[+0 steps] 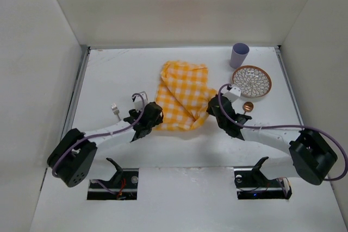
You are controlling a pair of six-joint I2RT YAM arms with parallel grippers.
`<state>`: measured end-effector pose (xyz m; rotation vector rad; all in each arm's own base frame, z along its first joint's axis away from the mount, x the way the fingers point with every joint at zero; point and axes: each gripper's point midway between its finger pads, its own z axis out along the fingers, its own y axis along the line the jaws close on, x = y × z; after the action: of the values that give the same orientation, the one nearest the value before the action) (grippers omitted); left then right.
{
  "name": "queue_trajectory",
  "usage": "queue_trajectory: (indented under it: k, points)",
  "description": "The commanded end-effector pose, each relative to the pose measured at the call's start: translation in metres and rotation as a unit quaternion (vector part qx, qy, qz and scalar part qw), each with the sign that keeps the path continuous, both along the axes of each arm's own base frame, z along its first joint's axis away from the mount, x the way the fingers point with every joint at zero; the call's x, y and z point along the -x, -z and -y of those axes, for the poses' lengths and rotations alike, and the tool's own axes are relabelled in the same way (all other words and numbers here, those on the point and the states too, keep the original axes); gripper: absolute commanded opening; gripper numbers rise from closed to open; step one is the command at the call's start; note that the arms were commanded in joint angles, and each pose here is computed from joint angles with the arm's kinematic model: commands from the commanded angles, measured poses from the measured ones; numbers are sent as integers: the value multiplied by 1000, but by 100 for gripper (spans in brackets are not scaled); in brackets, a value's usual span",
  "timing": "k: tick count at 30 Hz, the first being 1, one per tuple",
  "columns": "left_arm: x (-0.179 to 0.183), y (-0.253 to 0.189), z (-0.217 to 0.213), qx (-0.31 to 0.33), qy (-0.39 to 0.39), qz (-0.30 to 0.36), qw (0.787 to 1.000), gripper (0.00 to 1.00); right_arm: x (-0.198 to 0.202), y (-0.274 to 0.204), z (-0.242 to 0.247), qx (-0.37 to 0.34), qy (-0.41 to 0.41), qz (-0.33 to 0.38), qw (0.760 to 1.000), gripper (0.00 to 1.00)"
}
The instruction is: Set the dinner table for one person
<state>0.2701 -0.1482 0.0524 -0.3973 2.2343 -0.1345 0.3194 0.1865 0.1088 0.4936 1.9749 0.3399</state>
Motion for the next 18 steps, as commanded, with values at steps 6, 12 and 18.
queue_trajectory:
  k: [6,12,18]
  points:
    - [-25,16,-2,22,5,-16,1000,67,-13,-32,-28,-22,-39,37,998,9]
    - [-44,29,31,99,46,-38,993,56,-20,-36,-36,-22,-49,41,998,9]
    - [-59,41,37,161,34,-44,985,12,-49,-45,-52,-24,-74,47,996,9]
